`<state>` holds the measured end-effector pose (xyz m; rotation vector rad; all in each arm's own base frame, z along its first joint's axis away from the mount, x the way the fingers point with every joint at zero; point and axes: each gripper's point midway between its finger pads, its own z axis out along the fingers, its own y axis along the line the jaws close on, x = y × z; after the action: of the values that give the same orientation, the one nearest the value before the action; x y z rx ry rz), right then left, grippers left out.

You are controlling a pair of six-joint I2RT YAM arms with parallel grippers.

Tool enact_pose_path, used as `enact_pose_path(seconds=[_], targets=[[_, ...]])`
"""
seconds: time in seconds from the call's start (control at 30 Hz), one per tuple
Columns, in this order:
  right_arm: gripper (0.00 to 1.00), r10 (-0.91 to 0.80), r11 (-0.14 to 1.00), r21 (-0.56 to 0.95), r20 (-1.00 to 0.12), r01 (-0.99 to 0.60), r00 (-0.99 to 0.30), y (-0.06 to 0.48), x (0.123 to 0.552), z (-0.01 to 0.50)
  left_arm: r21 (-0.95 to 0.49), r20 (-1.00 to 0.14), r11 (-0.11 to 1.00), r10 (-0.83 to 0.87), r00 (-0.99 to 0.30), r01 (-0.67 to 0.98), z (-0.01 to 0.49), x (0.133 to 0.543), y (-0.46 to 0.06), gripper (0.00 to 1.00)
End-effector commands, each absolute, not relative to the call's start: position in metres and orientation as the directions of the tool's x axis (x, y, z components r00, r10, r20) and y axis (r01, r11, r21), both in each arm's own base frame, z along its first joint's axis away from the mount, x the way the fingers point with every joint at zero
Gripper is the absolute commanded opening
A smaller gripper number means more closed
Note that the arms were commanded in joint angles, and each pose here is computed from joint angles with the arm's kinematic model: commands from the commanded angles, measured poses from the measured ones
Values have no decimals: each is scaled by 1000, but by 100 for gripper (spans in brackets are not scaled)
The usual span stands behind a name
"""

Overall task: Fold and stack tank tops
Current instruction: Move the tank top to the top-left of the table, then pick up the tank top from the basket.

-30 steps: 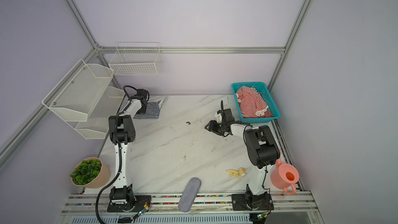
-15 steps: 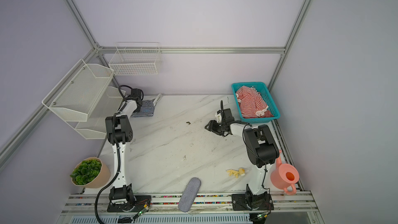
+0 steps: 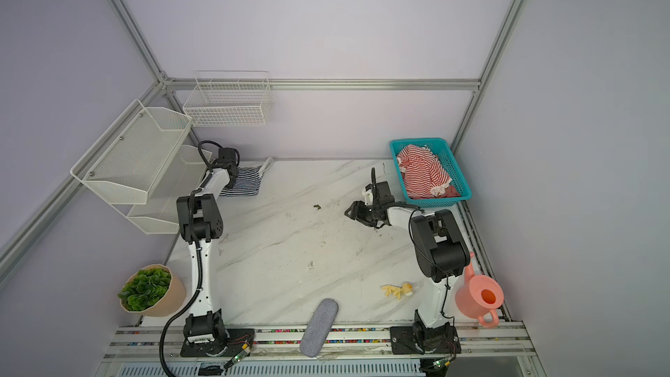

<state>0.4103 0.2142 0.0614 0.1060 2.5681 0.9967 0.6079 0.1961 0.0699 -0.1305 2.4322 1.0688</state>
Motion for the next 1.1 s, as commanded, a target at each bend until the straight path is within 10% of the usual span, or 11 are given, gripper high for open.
enact_pose_path(seconds=[0.0,0.53,1.07], targets=[[62,196,749,650,-401,-127,-895,216,423,97,535,-707,709,79,-702,-460,187,621,184,80],[63,306,818,554,-649,-157,-696,119,473,236,350,-762,838,-6,-647,-419,207,593,56,80],[71,442,897,333,-624,292,-645,-65,543,160,-282,-618,959,-182,-765,0,166,549,-155,75]])
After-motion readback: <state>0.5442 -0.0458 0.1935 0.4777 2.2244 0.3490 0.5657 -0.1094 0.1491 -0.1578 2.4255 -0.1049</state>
